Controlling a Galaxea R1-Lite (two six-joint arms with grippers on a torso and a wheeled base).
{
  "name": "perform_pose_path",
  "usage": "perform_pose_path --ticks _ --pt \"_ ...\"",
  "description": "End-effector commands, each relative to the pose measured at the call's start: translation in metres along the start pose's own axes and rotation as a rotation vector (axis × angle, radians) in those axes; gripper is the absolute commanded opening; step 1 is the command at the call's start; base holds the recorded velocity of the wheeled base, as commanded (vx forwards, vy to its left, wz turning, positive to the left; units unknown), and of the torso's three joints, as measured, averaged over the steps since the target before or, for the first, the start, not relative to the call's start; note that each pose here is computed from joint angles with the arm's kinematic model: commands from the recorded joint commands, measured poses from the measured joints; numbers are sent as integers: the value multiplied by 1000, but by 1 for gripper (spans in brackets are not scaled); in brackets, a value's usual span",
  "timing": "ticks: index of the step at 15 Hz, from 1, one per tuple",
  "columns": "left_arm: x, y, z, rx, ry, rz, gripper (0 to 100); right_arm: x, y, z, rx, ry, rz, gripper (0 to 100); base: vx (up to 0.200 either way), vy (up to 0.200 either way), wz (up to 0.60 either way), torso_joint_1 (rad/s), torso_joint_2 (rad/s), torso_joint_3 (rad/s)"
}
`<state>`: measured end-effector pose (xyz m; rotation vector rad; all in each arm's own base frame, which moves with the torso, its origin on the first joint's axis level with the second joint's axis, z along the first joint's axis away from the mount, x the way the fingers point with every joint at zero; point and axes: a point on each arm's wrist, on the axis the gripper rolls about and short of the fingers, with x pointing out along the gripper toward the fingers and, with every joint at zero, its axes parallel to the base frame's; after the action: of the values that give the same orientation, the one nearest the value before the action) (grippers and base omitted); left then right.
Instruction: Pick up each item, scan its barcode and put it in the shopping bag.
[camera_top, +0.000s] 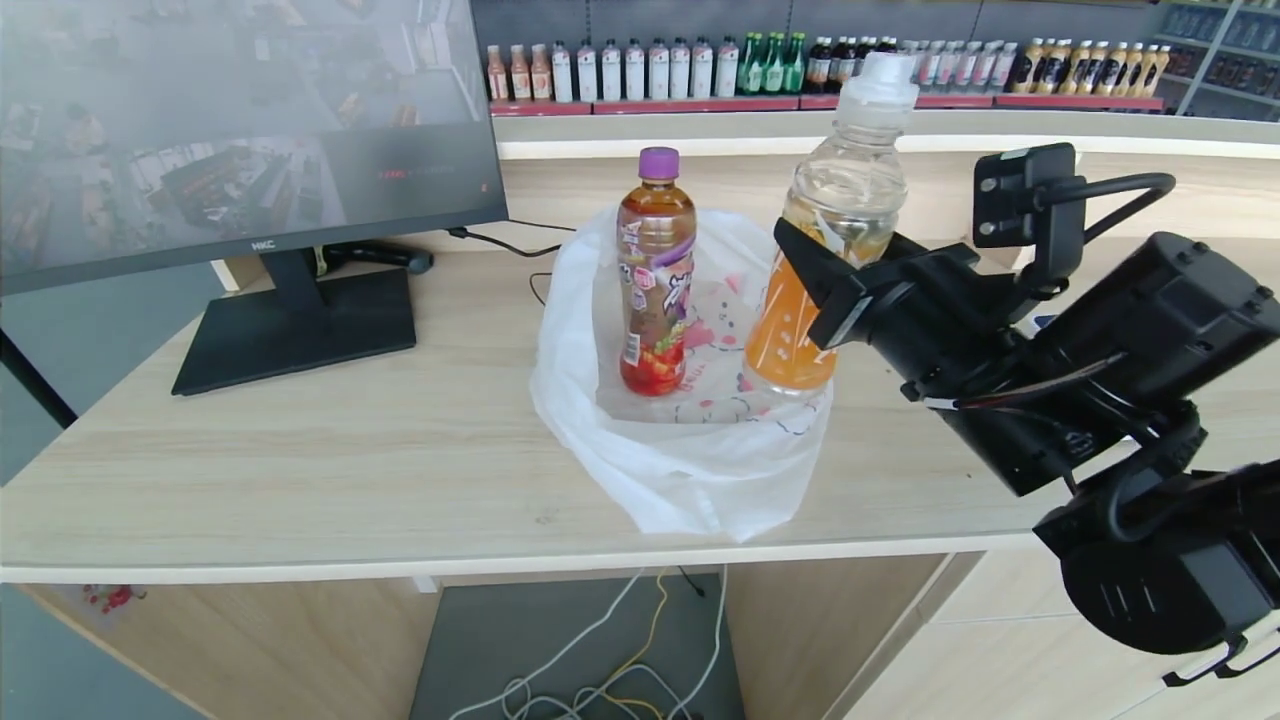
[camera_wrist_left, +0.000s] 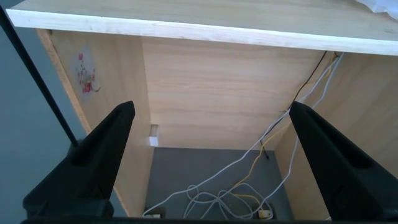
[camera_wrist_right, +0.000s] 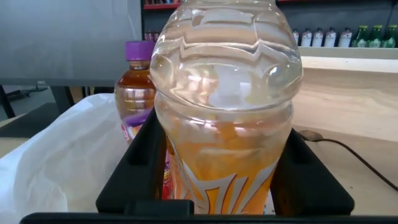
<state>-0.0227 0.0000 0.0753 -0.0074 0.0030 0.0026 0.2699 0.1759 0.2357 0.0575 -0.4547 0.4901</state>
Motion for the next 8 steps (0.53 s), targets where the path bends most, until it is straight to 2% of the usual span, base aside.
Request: perform_pose_path --ticks 1,8 --pt "0 0 0 0 0 1 100 7 2 -17 -2 30 3 0 0 0 0 0 0 0" --pt "0 0 0 0 0 1 100 14 -1 -25 -8 32 -8 0 0 0 0 0 0 0"
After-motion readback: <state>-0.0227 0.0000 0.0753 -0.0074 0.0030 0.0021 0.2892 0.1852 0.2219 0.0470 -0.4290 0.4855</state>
